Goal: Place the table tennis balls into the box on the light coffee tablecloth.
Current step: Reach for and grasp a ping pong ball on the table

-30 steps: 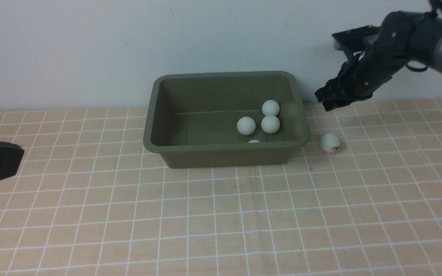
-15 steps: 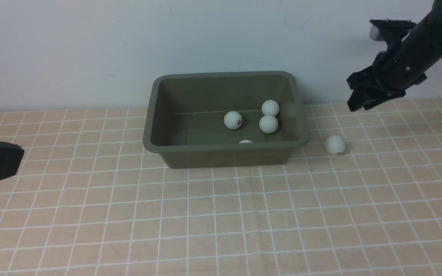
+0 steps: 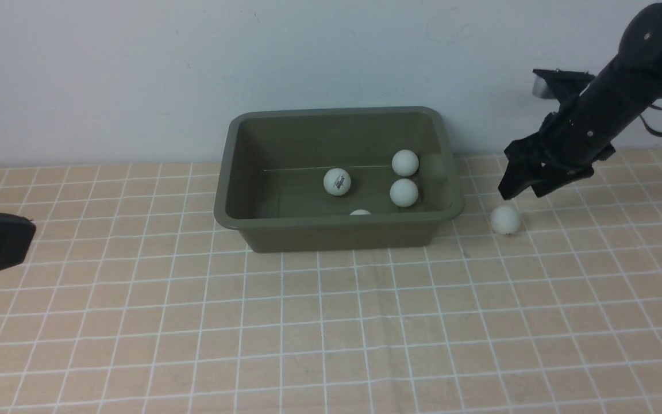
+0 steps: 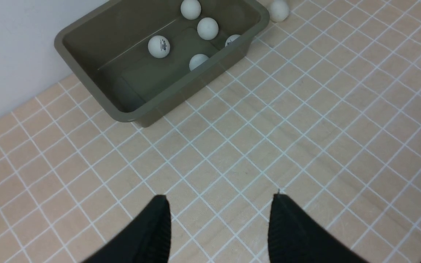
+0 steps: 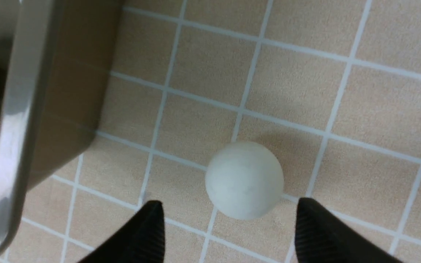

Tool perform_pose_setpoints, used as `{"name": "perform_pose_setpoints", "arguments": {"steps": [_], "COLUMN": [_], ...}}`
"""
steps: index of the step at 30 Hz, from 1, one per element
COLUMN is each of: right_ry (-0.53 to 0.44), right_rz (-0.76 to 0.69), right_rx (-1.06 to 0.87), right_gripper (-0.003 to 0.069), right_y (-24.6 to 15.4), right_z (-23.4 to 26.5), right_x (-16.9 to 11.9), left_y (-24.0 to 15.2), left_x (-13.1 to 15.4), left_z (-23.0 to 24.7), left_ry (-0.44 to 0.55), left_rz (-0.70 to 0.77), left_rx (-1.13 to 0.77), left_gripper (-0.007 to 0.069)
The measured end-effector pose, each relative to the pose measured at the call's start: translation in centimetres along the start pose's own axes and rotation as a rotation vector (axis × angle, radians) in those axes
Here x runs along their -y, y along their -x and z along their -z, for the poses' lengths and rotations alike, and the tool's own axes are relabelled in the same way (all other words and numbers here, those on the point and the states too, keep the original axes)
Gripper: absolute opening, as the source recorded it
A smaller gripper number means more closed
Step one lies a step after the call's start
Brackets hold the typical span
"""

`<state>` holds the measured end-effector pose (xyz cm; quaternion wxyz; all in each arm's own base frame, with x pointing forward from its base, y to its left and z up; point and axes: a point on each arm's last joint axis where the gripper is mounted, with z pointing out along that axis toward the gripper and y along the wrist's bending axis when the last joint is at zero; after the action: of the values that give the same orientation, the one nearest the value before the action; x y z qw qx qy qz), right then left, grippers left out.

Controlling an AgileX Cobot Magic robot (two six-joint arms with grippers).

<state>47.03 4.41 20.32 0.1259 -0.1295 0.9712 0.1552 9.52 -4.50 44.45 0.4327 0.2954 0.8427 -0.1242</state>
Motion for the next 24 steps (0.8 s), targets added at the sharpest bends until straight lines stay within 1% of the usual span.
{"name": "perform_pose_setpoints", "arguments": {"steps": [2, 5, 15, 24], "right_ry": [0.002, -0.001, -0.012, 0.014], "right_rz": [-0.004, -0.010, -0.015, -0.037], "right_rx": [-0.003, -0.004, 0.022, -0.005], "right_gripper": [0.0489, 0.0505, 0.0509, 0.0509], "right_y": [0.0, 0.0, 0.3, 0.0], "right_z": [-0.4, -1.3, -1.9, -3.7], "right_x": [0.1, 0.5, 0.8, 1.1], "left_y": [0.0, 0.0, 0.0, 0.0], "left_x": [0.0, 0.0, 0.0, 0.0], "left_z": [0.0, 0.0, 0.0, 0.0], "left_ry": [0.000, 0.000, 0.001, 0.001], "left_rz": [-0.003, -0.003, -0.004, -0.004], "left_rx": [0.000, 0.000, 0.000, 0.000], "left_gripper": [0.0298, 0.0298, 0.0298, 0.0298]}}
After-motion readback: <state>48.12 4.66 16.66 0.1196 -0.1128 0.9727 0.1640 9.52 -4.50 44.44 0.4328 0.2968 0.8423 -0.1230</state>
